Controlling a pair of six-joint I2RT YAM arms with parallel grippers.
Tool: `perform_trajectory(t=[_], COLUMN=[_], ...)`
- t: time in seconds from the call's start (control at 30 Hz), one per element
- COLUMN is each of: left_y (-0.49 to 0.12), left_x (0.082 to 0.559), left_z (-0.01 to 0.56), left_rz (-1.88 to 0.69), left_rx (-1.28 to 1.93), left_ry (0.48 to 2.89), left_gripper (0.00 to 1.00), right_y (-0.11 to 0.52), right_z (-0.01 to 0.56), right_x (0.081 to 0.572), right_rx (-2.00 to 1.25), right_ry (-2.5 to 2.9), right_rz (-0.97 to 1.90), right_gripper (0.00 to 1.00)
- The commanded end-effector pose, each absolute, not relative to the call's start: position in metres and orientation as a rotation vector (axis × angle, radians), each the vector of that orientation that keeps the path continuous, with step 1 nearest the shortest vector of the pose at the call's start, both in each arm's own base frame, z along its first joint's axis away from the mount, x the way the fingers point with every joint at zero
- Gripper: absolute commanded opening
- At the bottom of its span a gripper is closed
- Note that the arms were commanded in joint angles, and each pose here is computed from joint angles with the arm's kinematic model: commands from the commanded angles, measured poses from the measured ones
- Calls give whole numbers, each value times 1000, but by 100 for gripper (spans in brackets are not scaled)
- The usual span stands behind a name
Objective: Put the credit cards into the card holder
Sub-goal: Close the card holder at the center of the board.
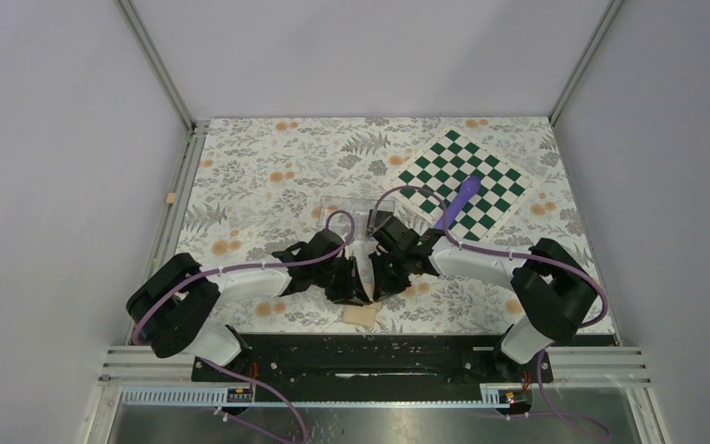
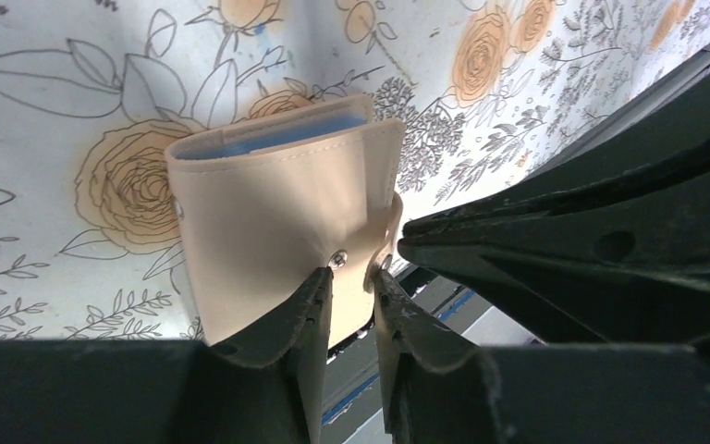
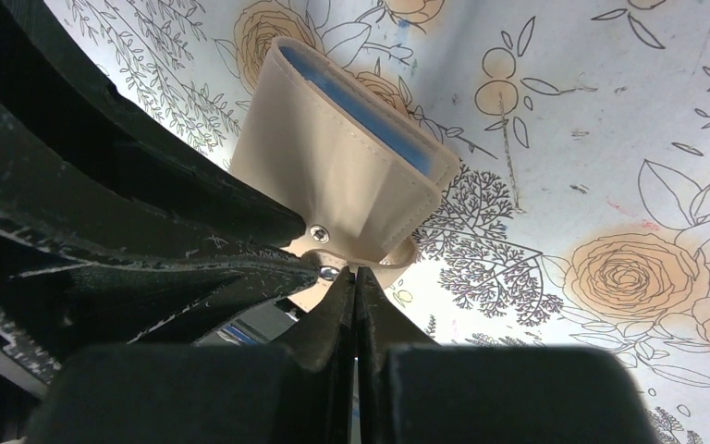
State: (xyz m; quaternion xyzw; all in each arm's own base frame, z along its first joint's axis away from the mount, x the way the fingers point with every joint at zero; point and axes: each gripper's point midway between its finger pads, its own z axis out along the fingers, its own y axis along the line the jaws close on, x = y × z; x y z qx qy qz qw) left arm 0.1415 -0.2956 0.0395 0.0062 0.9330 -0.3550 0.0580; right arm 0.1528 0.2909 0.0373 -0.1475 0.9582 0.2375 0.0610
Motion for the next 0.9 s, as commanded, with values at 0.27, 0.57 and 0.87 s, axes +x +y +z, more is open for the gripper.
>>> perform_trajectory(t=[0.27, 0.57, 0.87], left_y=[-317, -313, -294], left_x=[152, 152, 156], left_z=[61, 59, 54], left_rz=[-1228, -1190, -1008], left_rx=[57, 72, 79], left_ry=[2714, 2726, 2760], left_gripper=[4, 0, 0], right_y=[291, 292, 303], right_z=[36, 40, 52], right_x=[154, 156, 157], right_rx=[-469, -466, -468], right_ry=[2900, 2890, 2864], right_rz=[714, 723, 805], right_gripper=[0, 0, 0])
